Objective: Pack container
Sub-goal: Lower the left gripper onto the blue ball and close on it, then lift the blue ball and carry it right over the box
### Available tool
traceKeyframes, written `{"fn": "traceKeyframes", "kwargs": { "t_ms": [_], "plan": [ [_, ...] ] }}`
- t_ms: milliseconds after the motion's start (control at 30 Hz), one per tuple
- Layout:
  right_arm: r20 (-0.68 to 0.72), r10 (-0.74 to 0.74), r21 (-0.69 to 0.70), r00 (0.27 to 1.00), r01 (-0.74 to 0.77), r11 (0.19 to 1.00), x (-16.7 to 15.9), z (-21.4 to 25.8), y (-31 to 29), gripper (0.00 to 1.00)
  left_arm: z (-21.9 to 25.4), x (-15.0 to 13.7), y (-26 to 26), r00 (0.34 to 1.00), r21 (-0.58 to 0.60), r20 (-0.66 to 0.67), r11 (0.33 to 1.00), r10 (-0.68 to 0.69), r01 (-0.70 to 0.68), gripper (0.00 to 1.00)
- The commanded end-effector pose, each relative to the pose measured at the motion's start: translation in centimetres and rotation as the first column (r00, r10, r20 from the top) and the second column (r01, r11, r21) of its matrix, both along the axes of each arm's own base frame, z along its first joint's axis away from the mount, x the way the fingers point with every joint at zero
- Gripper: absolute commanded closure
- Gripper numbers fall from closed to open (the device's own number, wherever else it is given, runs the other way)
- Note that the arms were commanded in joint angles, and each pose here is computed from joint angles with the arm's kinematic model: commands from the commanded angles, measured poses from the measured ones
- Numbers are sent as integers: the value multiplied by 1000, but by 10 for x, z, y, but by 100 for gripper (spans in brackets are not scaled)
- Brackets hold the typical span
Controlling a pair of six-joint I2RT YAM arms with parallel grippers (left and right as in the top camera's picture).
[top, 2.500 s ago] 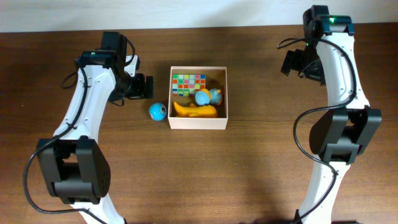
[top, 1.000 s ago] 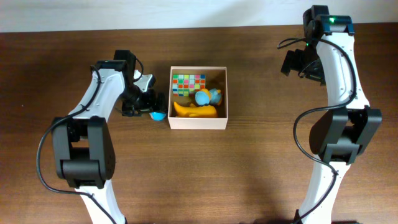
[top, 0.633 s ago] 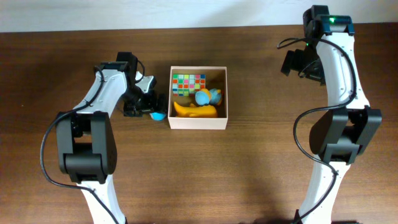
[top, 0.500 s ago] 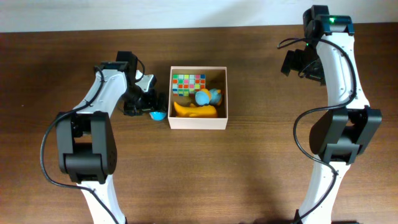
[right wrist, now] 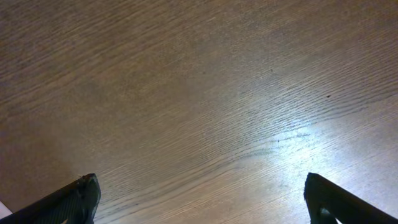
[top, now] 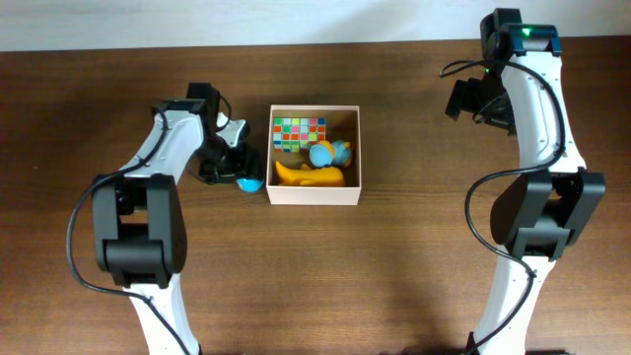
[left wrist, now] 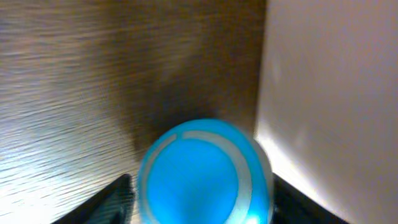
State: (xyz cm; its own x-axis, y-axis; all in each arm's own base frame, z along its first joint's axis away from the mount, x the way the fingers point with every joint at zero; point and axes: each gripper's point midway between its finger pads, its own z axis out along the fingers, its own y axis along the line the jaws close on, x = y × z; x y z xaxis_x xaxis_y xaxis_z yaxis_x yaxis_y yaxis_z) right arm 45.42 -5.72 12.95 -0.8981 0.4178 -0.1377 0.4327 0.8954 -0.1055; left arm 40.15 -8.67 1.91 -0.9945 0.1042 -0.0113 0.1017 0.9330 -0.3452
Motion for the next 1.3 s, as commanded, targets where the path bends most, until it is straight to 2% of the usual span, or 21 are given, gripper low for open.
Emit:
{"fn": "traceKeyframes", "kwargs": {
  "t_ms": [0, 100, 467, 833, 1067, 1267],
  "plan": [
    [1, -12, 0, 1000, 12, 1000, 0, 0, -2, 1, -20, -6, 9, 999, 45, -44, 999, -8, 10, 43],
    [1, -12, 0, 1000, 12, 1000, 0, 0, -2, 1, -21, -5, 9, 999, 45, -42, 999, -7, 9, 51],
    [1, -12, 0, 1000, 12, 1000, 0, 0, -2, 1, -11, 8, 20, 1000, 42, -9, 999, 26, -26, 51],
    [1, -12, 0, 1000, 12, 1000, 0, 0, -2, 1, 22, 27, 33, 998, 40, 27, 998, 56, -57, 51],
    [1, -12, 0, 1000, 12, 1000, 0, 0, -2, 1, 79, 45, 5, 989, -124, 134, 990, -54, 71, 53],
    [1, -12, -1, 1000, 12, 1000, 0, 0, -2, 1, 134, 49, -27, 957, -317, 258, 925, -129, 210, 52]
  ]
}}
